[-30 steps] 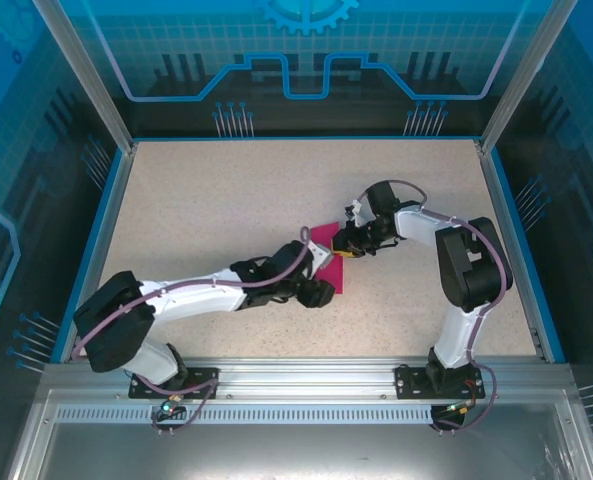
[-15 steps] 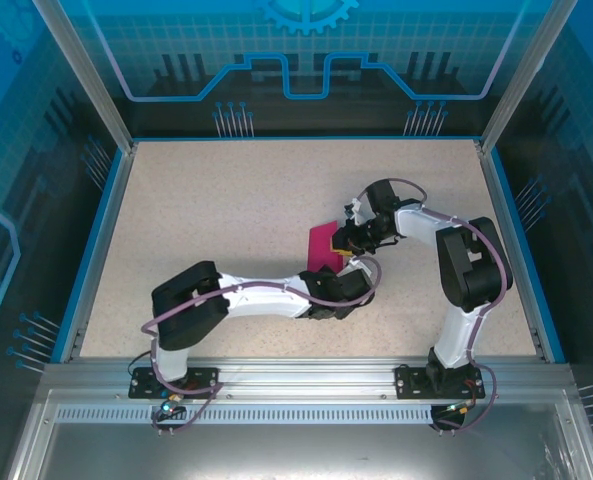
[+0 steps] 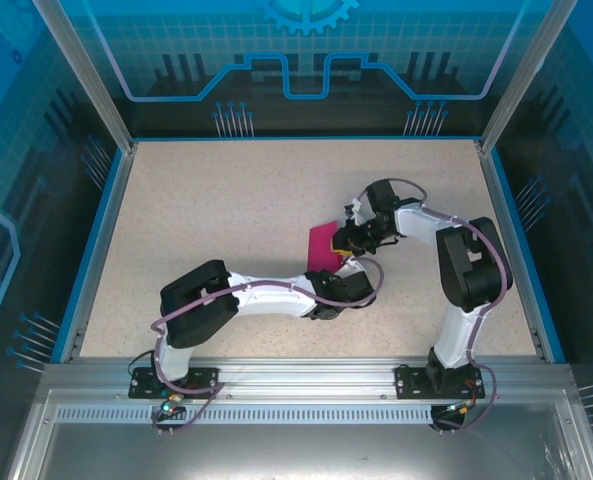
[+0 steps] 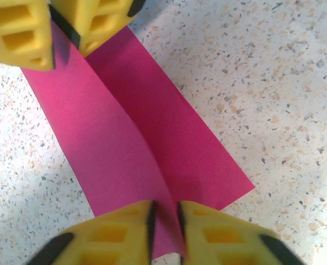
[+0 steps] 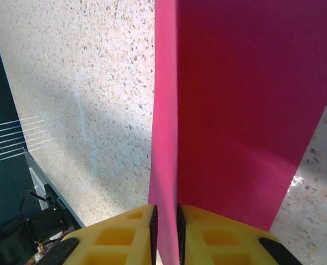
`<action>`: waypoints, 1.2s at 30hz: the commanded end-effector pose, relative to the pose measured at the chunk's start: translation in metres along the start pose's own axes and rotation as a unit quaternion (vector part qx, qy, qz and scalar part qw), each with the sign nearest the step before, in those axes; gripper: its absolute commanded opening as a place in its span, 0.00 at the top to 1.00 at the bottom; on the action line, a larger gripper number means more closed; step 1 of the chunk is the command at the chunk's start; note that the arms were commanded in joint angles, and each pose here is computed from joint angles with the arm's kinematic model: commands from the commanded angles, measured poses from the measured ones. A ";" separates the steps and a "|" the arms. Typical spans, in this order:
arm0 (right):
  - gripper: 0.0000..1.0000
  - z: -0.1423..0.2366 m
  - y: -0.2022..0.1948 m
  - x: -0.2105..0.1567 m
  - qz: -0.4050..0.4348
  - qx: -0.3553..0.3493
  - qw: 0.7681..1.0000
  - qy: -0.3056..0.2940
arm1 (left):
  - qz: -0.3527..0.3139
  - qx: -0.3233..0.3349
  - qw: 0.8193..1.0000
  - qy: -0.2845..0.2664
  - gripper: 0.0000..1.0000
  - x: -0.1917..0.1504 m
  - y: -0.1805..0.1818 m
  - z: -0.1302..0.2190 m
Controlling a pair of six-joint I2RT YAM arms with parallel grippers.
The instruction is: Fold a paper plane with a square sheet of paper (fold left side to right side)
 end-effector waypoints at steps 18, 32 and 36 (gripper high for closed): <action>0.35 0.081 0.010 -0.019 0.056 -0.029 0.987 -0.149 | 0.153 -0.275 0.949 0.028 1.00 0.008 0.054 0.010; 0.94 0.010 -0.007 -0.090 0.028 -0.026 0.998 -0.058 | 0.233 -0.395 0.884 0.092 1.00 -0.002 0.112 -0.029; 1.00 -0.008 -0.004 -0.094 0.032 -0.044 0.998 -0.033 | 0.233 -0.387 0.886 0.102 1.00 -0.002 0.117 -0.036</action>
Point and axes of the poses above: each hand's point on the last joint's axis, 136 mm out from that joint toward the fingers, its own z axis back along the fingers, its own y axis along the line the jaws close on, x = y × z, the point moved 10 cm from there along z, back along the fingers, and after that the axes turned 7 degrees about z, right-handed, at the moved point
